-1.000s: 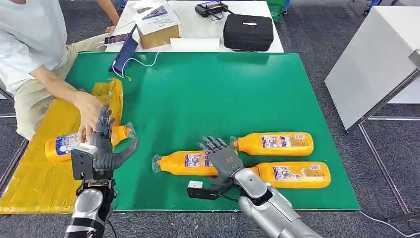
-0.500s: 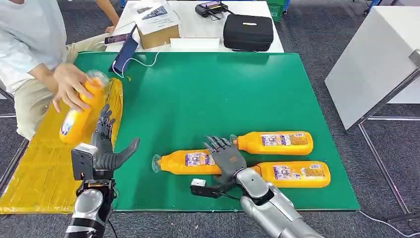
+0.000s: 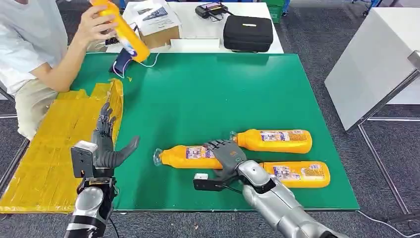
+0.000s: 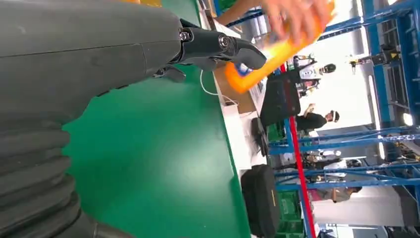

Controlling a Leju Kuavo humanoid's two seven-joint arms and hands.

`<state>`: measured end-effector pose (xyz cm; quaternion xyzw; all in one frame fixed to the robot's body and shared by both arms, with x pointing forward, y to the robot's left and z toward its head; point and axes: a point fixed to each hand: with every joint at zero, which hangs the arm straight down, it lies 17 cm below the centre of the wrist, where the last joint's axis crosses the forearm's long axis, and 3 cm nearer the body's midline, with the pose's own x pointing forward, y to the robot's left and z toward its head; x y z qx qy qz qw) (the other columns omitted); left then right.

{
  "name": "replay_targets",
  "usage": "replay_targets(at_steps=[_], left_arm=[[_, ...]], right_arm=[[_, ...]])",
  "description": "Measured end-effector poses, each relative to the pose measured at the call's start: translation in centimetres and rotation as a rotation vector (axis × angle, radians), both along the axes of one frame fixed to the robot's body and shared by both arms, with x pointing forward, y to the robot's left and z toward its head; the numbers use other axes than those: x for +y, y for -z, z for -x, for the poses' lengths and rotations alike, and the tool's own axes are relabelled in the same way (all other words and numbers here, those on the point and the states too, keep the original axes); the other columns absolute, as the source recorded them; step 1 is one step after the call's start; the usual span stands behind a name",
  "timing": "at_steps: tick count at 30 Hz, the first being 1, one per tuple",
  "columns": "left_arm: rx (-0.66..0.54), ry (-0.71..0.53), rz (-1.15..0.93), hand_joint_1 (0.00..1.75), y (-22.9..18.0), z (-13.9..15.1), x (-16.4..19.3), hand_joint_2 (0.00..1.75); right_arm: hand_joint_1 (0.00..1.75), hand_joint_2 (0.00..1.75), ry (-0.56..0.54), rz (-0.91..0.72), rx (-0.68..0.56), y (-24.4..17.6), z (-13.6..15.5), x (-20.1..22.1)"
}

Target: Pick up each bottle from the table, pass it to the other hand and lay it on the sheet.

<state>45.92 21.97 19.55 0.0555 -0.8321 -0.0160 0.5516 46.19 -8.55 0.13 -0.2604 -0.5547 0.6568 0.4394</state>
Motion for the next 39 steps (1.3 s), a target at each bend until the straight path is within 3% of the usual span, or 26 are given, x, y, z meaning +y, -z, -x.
replay_targets(at_steps=[10, 14, 18, 27, 31, 39], left_arm=[[-0.01, 0.005, 0.008, 0.0, -0.3, -0.2, -0.2, 1.75], [-0.01, 0.007, 0.008, 0.0, -0.3, -0.1, -0.3, 1.75], [-0.009, 0.022, 0.002, 0.0, -0.3, -0.1, -1.0, 1.75], [0.0, 0.07, -0.006, 0.0, 0.1, 0.0, -2.9, 1.75], [0.004, 0.129, 0.005, 0.0, 0.1, 0.3, -4.5, 1.75], [0.007, 0.186, 0.028, 0.0, 0.0, 0.6, -5.8, 1.75]], right_arm=[[1.75, 1.75, 0.006, -0.059, -0.021, -0.6, -0.6, 0.3], [1.75, 1.75, 0.044, -0.264, -0.074, -3.4, 0.3, 1.7], [1.75, 1.75, 0.081, -0.541, -0.204, -9.5, 1.3, 2.8], [1.75, 1.75, 0.196, -0.972, -0.395, -19.1, 2.2, -1.5], [1.75, 1.75, 0.245, -1.068, -0.446, -21.1, 2.5, -3.8], [1.75, 1.75, 0.271, -1.105, -0.477, -22.1, 2.8, -5.1]])
